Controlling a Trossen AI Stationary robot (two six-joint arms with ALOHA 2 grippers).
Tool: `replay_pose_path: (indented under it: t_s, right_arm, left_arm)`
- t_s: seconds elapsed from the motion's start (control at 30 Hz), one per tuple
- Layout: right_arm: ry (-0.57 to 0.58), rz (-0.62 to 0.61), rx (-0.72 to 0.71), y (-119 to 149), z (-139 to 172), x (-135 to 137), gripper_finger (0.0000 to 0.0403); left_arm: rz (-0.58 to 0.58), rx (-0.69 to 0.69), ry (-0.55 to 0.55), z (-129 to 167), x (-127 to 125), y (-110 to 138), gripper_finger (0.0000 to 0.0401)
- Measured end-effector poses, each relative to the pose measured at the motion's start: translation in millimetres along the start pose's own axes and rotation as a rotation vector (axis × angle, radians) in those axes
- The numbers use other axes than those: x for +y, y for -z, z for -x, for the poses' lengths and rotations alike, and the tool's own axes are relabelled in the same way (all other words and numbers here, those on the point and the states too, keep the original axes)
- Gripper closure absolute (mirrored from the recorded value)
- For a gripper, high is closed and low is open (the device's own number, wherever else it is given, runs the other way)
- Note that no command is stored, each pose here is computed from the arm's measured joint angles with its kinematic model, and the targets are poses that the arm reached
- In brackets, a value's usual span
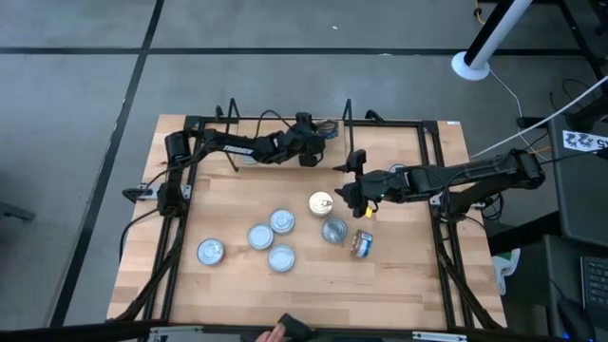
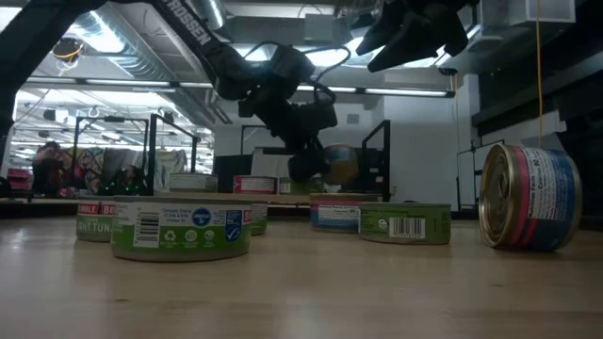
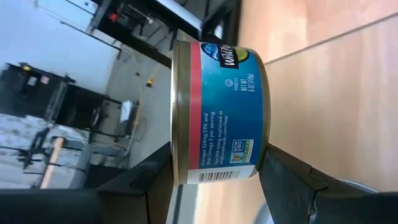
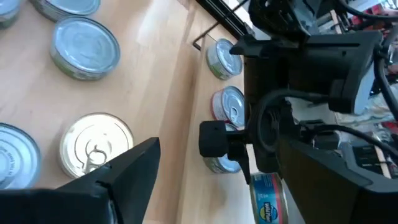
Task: Stack canned seafood by type on shelf
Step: Put the blue-pink tuna can on the shelf
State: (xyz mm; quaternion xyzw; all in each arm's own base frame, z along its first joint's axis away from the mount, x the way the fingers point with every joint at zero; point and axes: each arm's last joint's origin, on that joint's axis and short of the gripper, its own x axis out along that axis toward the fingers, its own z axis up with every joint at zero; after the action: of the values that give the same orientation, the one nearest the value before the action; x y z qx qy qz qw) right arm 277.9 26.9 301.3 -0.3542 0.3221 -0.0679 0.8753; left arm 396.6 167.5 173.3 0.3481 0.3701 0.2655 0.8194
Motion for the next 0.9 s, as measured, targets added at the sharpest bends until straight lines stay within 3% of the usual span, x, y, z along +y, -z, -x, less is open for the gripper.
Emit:
replay_pose_path:
  t_s: [0.37,0.9]
  right_arm:
    - [-0.035,0.001,-0.02,0,0,1,0.0082]
    - [-0.035,0.002,-0.02,0,0,1,0.0082]
  left_arm:
    - [0.013,-0.029,0.081,0,-5,0,0.0205]
    - [-0.027,-0.034,0.09,-7,-14,3,0.0205]
